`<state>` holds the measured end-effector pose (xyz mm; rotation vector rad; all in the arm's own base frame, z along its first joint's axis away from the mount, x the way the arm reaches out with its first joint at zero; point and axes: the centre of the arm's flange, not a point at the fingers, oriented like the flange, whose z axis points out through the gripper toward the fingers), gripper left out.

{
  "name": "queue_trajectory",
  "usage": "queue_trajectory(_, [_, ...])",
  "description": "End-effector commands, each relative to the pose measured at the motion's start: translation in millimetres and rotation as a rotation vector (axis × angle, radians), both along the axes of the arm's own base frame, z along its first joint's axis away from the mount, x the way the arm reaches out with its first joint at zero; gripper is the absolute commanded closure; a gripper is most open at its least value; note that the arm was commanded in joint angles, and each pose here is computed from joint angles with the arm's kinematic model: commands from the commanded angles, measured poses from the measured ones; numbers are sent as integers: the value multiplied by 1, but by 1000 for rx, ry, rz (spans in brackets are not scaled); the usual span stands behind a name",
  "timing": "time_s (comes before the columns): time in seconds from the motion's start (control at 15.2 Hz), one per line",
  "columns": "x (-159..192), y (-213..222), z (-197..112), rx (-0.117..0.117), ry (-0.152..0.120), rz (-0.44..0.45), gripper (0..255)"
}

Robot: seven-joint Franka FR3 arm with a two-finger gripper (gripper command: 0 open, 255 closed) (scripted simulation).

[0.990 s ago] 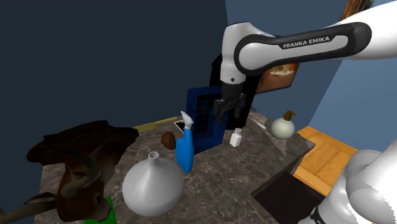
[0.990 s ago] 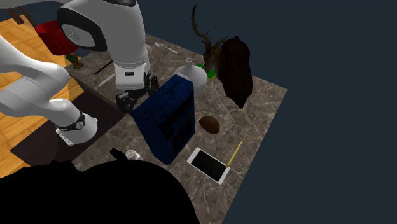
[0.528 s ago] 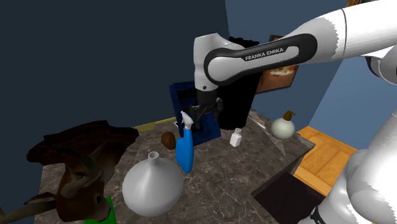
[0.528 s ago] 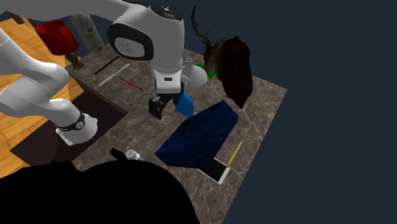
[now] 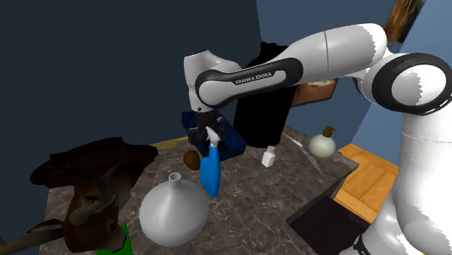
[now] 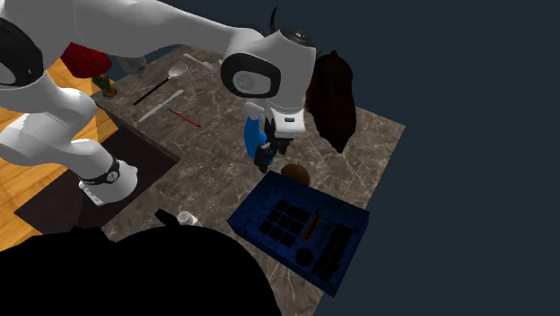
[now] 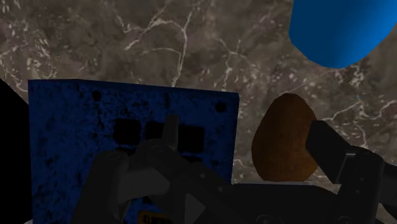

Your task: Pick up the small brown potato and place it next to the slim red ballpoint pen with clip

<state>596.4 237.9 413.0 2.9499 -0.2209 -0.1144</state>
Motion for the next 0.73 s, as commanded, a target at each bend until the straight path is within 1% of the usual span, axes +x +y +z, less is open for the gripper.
queue_trajectory(0.0, [19, 15, -12, -15, -1, -1, 0])
queue_trajectory(0.4, [78, 60, -50, -59, -3, 1, 0])
queue_trajectory(0.66, [76, 55, -70, -59, -3, 1, 0])
